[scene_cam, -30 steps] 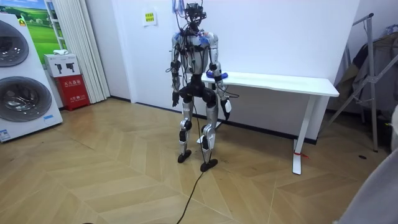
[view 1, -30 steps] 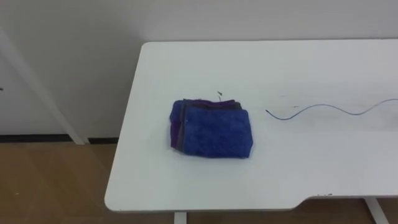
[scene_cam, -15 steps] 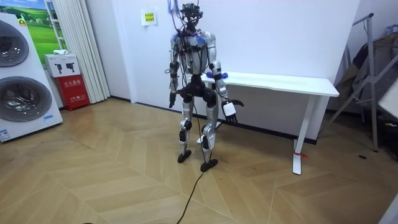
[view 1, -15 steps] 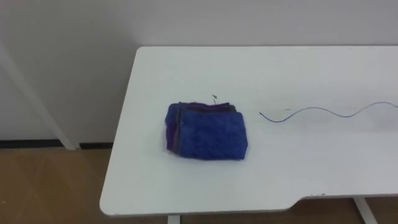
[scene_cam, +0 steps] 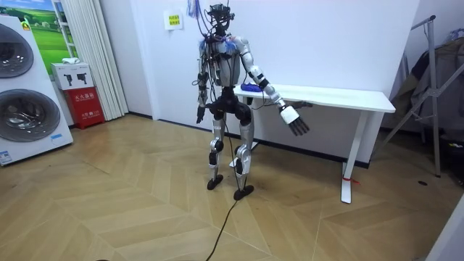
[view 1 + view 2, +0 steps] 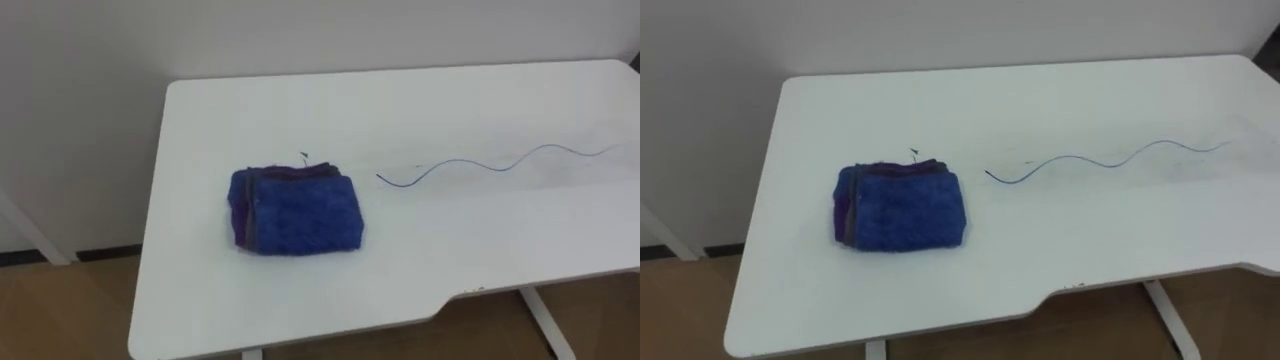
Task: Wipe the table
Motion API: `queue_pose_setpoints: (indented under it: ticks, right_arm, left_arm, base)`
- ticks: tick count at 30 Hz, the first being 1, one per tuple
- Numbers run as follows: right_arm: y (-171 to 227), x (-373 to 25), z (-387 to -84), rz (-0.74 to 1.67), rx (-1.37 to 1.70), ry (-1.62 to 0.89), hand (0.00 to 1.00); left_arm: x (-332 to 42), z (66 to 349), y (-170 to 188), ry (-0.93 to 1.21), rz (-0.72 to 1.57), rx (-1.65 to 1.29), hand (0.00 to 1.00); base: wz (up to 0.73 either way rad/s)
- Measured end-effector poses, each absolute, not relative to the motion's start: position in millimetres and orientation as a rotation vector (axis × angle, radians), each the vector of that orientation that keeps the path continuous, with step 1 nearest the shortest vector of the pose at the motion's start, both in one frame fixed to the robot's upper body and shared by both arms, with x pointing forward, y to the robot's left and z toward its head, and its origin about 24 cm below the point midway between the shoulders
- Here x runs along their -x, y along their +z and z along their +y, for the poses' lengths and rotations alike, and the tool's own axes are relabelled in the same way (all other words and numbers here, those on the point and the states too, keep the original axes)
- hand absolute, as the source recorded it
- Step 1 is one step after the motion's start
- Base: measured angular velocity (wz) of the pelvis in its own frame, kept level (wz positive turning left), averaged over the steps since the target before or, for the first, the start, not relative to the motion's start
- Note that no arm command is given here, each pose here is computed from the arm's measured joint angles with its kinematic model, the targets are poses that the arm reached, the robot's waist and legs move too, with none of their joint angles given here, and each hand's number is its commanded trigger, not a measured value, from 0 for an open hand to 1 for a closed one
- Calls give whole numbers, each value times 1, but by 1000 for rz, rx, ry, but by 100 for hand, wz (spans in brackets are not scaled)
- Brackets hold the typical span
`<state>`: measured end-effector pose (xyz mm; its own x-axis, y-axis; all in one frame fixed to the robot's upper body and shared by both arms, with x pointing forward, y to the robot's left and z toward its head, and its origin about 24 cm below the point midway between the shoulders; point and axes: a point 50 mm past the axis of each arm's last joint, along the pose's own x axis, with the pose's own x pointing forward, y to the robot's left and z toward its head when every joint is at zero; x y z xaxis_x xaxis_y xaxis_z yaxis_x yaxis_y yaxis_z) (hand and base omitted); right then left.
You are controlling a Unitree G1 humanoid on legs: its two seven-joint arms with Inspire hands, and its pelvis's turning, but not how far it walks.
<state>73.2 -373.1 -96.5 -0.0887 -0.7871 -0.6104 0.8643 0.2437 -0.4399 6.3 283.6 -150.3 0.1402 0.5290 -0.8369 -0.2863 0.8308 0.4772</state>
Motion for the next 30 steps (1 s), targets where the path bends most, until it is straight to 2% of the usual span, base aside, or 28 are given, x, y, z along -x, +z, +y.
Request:
queue_pose_setpoints:
  ticks: [6,10,16,19,24,30]
  right_arm:
    - [-50,-132,-389,665,155,-1358,0]
    - [-13,-167,-388,459,351,-1284,0]
    - [70,-220,-353,-12,726,-1086,0]
    - [81,-228,-341,-97,836,-1031,0]
    - [98,-244,-301,-271,985,-860,0]
    - [110,-253,-266,-401,1042,-715,0]
  left_arm:
    - [-9,284,-150,561,1300,-248,0]
    - [-14,281,-150,507,1286,-256,0]
    - [-18,278,-150,458,1276,-267,0]
    - [-23,276,-150,447,1266,-270,0]
    - [-28,268,-152,384,1262,-292,0]
    - [-39,266,-151,357,1225,-302,0]
  base:
    - [0]
    - [-4]
    - [1]
    - [1]
    - [1]
    - [3]
